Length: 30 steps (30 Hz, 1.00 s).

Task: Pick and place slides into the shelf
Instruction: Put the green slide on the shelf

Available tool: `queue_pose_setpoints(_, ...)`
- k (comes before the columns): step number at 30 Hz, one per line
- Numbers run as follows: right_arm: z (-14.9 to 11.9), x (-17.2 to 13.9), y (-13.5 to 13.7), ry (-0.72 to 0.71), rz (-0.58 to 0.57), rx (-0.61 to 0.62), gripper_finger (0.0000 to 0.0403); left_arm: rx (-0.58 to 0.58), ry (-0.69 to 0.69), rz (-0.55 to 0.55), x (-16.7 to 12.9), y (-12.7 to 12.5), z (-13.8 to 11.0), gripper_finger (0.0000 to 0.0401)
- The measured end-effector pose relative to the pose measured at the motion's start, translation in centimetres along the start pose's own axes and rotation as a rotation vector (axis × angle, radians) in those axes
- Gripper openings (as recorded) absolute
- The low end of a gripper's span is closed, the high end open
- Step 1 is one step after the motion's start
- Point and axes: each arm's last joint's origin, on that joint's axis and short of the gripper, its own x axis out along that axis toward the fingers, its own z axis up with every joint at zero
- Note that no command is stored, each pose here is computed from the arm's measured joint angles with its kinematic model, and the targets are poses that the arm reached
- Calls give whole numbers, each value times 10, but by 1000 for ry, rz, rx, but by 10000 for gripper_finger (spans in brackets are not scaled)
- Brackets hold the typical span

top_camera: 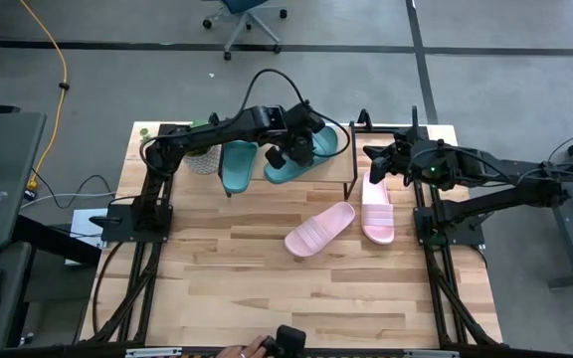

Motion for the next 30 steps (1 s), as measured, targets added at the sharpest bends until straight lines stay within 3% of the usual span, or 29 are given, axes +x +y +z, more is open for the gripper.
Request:
queue_pose_setpoints(3, 0, 0, 0, 0, 0, 0, 0, -15, 4, 5, -1, 0, 1, 9)
queue_pose_setpoints(13, 0, 0, 0, 0, 0, -1, 0, -80, 148, 35, -3, -2, 5, 7)
queue_pose_setpoints(30, 0, 0, 0, 4, 5, -41, 0, -311, 356, 22, -8, -16, 9, 1)
